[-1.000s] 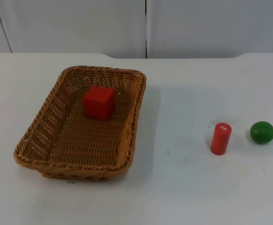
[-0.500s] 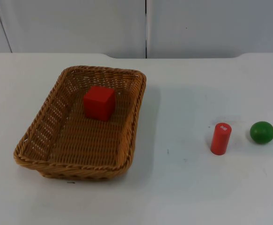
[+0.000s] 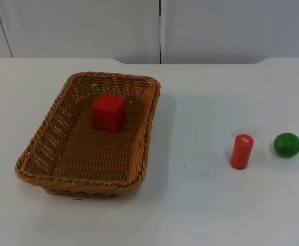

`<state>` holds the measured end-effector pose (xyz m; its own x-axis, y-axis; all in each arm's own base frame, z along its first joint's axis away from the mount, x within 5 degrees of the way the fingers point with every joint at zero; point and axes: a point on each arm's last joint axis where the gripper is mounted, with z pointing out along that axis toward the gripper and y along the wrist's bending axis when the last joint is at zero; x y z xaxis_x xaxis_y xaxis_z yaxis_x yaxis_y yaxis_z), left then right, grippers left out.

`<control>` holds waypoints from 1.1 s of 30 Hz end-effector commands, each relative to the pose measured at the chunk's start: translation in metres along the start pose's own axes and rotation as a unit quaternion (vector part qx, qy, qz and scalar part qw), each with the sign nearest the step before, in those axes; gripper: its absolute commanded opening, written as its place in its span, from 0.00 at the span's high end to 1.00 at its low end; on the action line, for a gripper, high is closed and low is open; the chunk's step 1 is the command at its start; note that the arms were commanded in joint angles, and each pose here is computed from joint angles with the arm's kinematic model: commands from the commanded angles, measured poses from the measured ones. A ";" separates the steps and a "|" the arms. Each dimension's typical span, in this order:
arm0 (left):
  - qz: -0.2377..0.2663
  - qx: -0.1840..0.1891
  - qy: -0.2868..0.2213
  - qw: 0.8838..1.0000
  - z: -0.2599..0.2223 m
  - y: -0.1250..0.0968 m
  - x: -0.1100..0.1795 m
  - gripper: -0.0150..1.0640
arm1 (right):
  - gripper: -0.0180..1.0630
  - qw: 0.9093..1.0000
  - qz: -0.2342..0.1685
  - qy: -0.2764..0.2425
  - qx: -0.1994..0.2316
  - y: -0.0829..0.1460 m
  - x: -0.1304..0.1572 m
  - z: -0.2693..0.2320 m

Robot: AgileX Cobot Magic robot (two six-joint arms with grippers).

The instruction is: Pick up the basket with the left hand and place the object to the left of the red cylinder into the basket with the right hand.

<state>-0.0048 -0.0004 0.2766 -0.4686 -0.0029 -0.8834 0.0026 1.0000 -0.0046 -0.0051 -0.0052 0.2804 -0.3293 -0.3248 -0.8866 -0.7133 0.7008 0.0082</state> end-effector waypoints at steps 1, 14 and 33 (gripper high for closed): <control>-0.001 0.000 0.002 1.000 0.001 0.000 0.001 0.01 | 0.01 1.000 0.015 -0.003 0.022 0.001 0.000 0.000; -0.001 0.000 0.002 1.000 0.001 0.000 0.001 0.01 | 0.01 0.988 0.072 -0.004 0.137 0.002 0.000 0.001; -0.001 0.000 0.002 1.000 0.001 0.000 0.001 0.01 | 0.01 0.943 0.157 -0.006 0.295 0.005 0.000 0.002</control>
<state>-0.0048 -0.0004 0.2766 -0.4686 -0.0029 -0.8834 0.0026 1.0000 -0.0046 -0.0072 -0.0010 0.2804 -0.4588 -0.0581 -0.8866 -0.1386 0.9903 0.0068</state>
